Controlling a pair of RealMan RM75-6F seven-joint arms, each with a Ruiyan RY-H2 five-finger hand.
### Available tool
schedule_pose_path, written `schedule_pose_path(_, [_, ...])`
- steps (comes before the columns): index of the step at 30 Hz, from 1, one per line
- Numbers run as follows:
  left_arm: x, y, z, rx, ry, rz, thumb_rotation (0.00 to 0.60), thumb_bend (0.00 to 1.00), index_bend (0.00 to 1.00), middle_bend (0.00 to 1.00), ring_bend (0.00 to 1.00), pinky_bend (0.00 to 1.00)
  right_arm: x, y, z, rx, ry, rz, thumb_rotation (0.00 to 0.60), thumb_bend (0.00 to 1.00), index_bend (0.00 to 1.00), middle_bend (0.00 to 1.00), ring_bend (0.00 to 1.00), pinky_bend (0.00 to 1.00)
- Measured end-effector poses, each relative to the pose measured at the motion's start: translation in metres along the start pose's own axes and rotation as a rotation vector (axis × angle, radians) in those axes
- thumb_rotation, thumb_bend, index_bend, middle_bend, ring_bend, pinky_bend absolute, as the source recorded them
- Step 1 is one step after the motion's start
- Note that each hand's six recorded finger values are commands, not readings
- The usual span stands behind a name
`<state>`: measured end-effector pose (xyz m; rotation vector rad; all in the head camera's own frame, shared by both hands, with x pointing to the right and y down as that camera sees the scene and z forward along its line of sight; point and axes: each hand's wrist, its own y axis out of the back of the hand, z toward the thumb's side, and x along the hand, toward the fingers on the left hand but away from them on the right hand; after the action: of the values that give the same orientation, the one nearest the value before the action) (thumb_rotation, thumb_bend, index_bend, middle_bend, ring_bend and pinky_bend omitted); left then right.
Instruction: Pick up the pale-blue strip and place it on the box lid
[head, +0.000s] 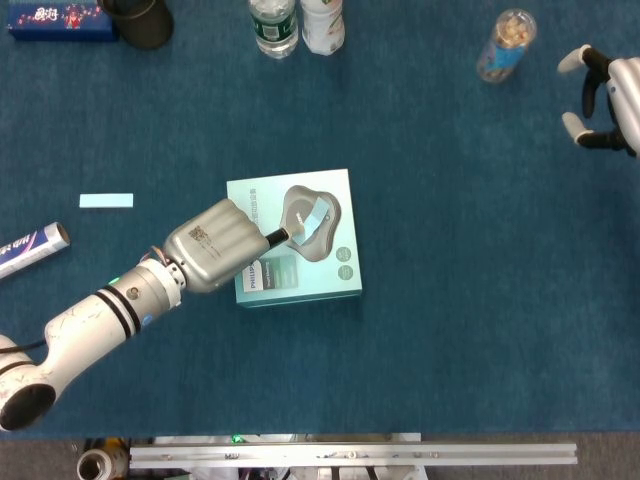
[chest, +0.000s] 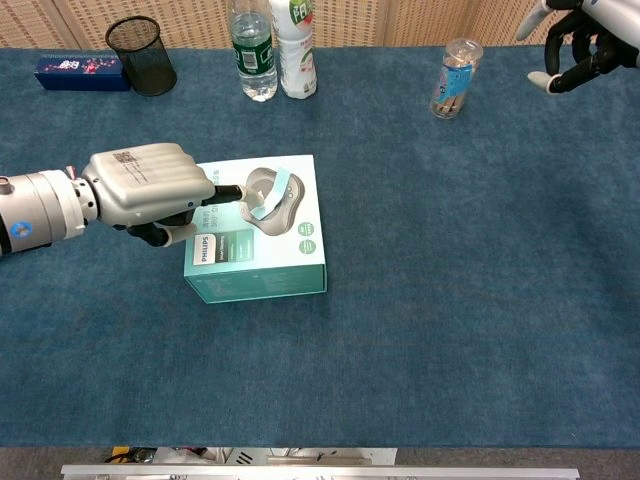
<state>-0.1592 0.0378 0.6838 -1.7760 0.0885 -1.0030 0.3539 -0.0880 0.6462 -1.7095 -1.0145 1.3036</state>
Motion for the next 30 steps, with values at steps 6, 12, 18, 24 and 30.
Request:
schedule_pose_path(6, [0.0045,-0.0017,0.0021,0.001,-0.006,-0.008,0.600,0.70,0.11,0.89,0.94,0.98,0.0002,-0.0001,-0.0031,-0.002,-0.007,-0.001,0.600,0.29,0.36,0.67,0.77,1.00])
schedule_pose_path(12, [0.0086,-0.0026,0.0022,0.003,-0.003,-0.017,0.600,0.70,0.11,0.89,0.94,0.98,0.0006,0.0003,-0.0067,-0.005,-0.014,0.000,0.600,0.29,0.36,0.67,0.77,1.00])
schedule_pose_path(18, [0.0056,0.0000,0.0020,0.001,0.005,-0.005,0.600,0.70,0.11,0.89,0.94,0.98,0.0011,0.0019,-0.0098,-0.005,-0.020,-0.004,0.600,0.29,0.36,0.67,0.77,1.00])
schedule_pose_path(24, [-0.0006,-0.0020,0.0061,0.011,-0.002,-0.002,0.600,0.70,0.11,0.89,0.93,0.97,0.0009,0.0017,-0.0093,-0.006,-0.018,-0.003,0.600,0.29,0.36,0.67,0.77,1.00])
schedule_pose_path(30, [-0.0006,-0.0047,0.0101,0.018,-0.012,-0.007,0.600,0.70,0.11,0.89,0.93,0.97,0.0016,0.0014,-0.0089,-0.006,-0.016,-0.003,0.600,0.29,0.36,0.67,0.77,1.00])
